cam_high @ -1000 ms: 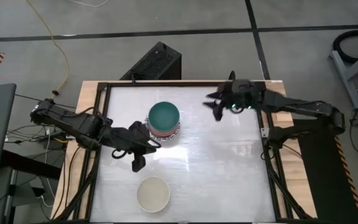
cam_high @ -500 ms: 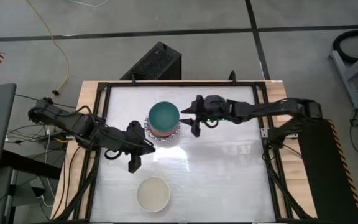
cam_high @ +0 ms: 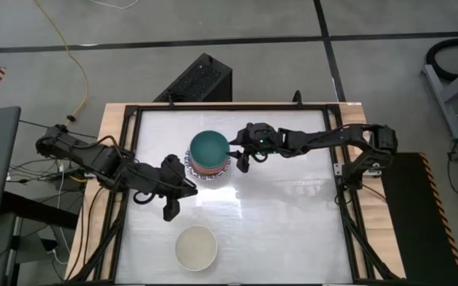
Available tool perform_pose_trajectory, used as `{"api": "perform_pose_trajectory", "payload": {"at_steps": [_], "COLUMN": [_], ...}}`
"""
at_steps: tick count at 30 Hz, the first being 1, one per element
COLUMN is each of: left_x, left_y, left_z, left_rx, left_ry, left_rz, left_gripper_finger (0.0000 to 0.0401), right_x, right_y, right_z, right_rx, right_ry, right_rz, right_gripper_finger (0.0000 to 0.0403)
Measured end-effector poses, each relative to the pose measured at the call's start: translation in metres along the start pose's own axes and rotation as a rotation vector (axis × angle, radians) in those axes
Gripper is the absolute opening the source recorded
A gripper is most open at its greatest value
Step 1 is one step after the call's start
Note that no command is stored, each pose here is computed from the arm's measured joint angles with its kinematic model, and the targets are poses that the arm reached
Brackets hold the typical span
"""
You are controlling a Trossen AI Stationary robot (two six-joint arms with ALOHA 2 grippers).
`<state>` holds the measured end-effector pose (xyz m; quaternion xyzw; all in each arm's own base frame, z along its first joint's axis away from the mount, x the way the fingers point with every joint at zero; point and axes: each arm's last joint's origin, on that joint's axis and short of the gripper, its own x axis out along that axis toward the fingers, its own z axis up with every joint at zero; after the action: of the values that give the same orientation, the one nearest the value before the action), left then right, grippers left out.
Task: Nest bowls inside each other
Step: Stack the green bowl on top of the blue bowl, then stack the white bowl on top of the green bowl
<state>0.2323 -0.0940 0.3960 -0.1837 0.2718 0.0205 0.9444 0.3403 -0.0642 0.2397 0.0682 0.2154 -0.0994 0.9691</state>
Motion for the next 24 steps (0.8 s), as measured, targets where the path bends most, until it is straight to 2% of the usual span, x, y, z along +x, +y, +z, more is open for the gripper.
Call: {"api": "perform_pose_trajectory", "payload": {"at_steps": [4,9,11,14,19,21,24], "left_x": [0.0,-0.001,0.0,0.001,0.013,0.02,0.028], "left_y": [0.001,0.007,0.01,0.01,0.003,0.0,0.0], "left_z": [-0.002,-0.009,-0.014,-0.025,-0.05,-0.059,-0.074], "left_rx": [0.008,-0.021,-0.032,0.0,0.027,0.002,-0.055], "left_ry": [0.023,0.083,0.134,0.259,0.413,0.457,0.493], "left_rz": [0.015,0.08,0.115,0.109,0.017,-0.011,0.001], "left_gripper_finger": [0.0,0.0,0.0,0.0004,0.0038,0.0058,0.0089], "right_x": [-0.006,-0.033,-0.047,-0.07,-0.101,-0.11,-0.121], "right_y": [0.001,0.003,0.004,0.005,0.006,0.006,0.006], "right_z": [0.006,0.029,0.037,0.049,0.058,0.06,0.061], "right_rx": [0.0,0.0,-0.001,0.0,0.008,0.024,0.037], "right_ry": [-0.034,-0.117,-0.14,-0.19,-0.224,-0.231,-0.237], "right_rz": [0.004,0.012,0.013,0.016,0.017,0.015,-0.012], "right_gripper_finger": [0.0228,0.0228,0.0228,0.0228,0.0228,0.0228,0.0228]}}
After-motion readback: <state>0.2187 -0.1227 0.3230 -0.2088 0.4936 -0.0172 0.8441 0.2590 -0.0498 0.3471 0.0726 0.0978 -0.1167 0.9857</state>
